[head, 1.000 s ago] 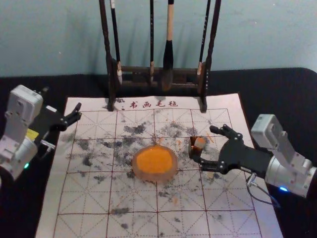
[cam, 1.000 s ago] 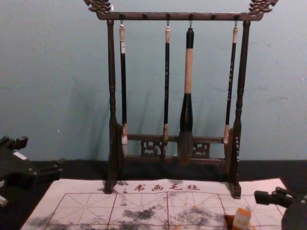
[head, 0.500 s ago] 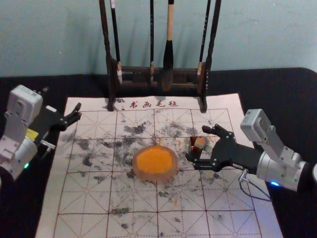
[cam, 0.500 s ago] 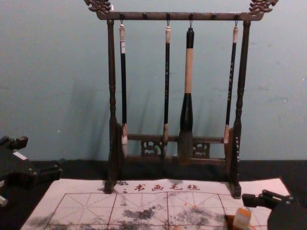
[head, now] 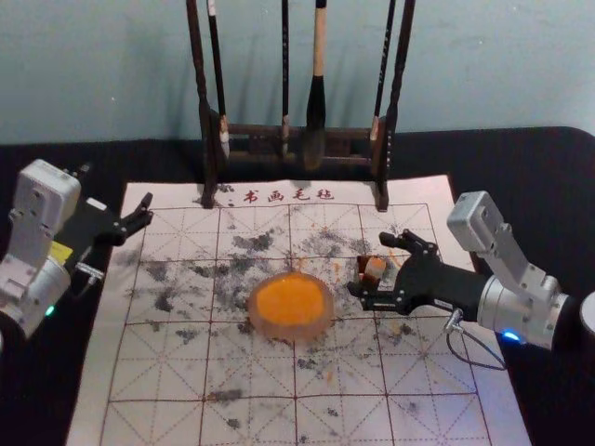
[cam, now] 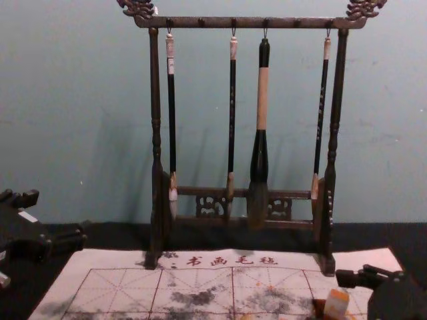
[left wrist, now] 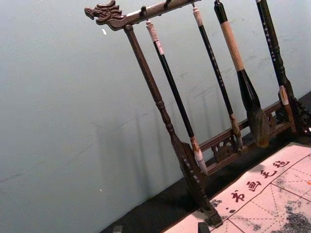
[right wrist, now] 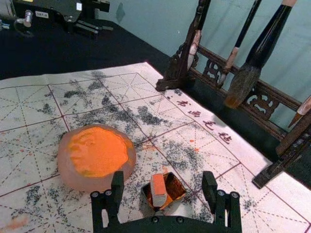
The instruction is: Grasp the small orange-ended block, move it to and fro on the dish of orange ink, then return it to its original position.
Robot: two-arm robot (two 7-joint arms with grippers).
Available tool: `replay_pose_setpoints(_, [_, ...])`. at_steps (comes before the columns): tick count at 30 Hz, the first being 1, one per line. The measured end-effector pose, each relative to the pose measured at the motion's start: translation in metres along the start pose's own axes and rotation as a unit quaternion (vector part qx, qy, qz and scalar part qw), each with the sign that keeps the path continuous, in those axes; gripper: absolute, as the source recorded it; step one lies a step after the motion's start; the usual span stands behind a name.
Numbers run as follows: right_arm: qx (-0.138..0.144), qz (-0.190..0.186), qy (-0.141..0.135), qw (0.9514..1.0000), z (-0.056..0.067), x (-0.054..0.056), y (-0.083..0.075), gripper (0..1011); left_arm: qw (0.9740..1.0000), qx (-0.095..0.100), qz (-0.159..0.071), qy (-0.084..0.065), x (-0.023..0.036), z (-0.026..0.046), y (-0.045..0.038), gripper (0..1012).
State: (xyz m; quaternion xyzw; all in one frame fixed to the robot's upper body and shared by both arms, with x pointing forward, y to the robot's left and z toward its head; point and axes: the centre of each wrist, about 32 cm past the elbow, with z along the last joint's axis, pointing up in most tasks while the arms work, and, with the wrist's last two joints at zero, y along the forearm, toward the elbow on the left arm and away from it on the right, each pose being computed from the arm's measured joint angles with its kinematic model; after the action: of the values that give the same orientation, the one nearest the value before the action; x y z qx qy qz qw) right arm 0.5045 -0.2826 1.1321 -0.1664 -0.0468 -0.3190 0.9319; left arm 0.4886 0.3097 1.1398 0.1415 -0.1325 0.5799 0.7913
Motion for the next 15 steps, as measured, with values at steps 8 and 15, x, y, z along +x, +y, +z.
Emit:
replay_pose_setpoints(8, [0.0,0.0,0.003,1.0,0.0002,0.0006,-0.0001,1000,1.0,0.0,0.0,0.0,0.0,0.0,0.0,1001])
replay_pose_setpoints(15, [0.0,-0.001,0.002,1.0,0.0002,0.0007,-0.0002,1000,1.0,0.0,0.0,0.0,0.0,0.0,0.0,1001])
